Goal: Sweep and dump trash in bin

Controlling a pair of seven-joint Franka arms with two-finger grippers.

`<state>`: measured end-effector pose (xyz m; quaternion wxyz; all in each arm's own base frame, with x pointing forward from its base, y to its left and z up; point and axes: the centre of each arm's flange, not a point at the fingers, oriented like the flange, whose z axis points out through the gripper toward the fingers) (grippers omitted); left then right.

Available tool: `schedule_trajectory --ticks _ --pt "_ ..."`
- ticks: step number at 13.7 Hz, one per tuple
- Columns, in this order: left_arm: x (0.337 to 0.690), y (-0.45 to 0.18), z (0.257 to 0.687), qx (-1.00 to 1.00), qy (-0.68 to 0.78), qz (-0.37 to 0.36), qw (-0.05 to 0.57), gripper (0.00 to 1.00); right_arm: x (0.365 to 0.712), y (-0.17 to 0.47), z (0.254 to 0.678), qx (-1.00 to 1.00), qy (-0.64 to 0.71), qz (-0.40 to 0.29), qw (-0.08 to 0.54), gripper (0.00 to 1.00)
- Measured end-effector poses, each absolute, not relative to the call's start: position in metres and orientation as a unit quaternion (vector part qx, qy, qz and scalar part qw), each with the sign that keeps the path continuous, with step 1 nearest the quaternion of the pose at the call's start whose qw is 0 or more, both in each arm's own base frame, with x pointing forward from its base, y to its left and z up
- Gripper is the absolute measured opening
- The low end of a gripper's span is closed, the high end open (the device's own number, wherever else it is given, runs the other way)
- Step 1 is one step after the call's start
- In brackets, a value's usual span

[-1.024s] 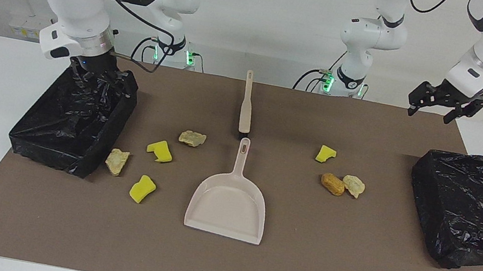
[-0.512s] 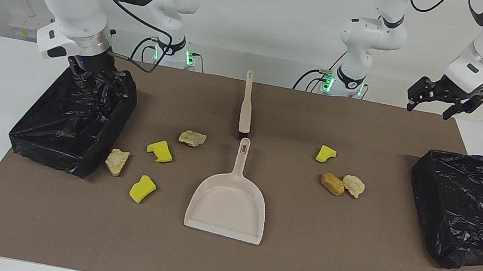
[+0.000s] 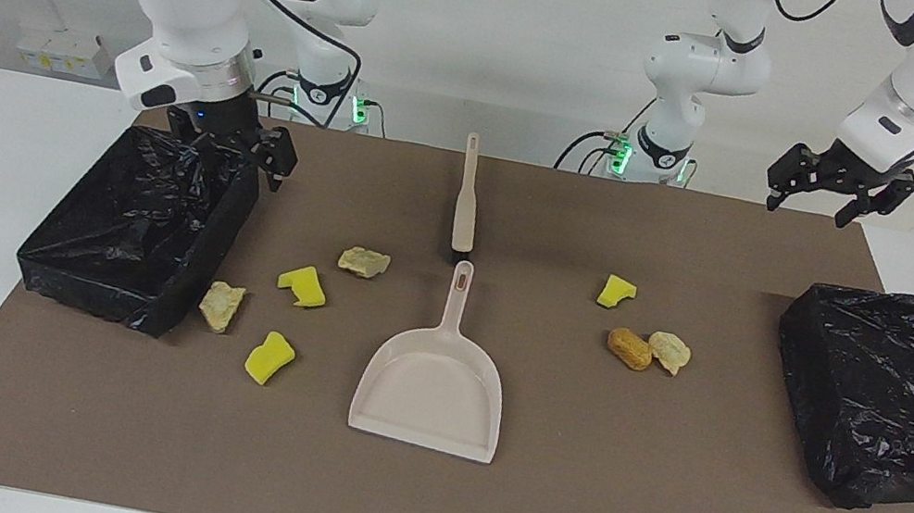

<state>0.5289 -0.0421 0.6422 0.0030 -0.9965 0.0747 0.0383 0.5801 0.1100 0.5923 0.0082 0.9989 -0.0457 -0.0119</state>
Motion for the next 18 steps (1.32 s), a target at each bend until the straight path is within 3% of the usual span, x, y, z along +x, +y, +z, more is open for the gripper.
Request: schedule_trajectory --ticks 9,18 --pt "0.530 -0.053 0.623 -0.996 0.084 0.043 0.003 1.00 0.572 0.136 0.597 0.999 -0.047 -0.008 0.007 1.00" --pt "0.498 -0.182 0.557 -0.989 0.141 0.043 -0.001 1.00 0.571 0.140 0.597 0.999 -0.043 -0.008 0.006 1.00"
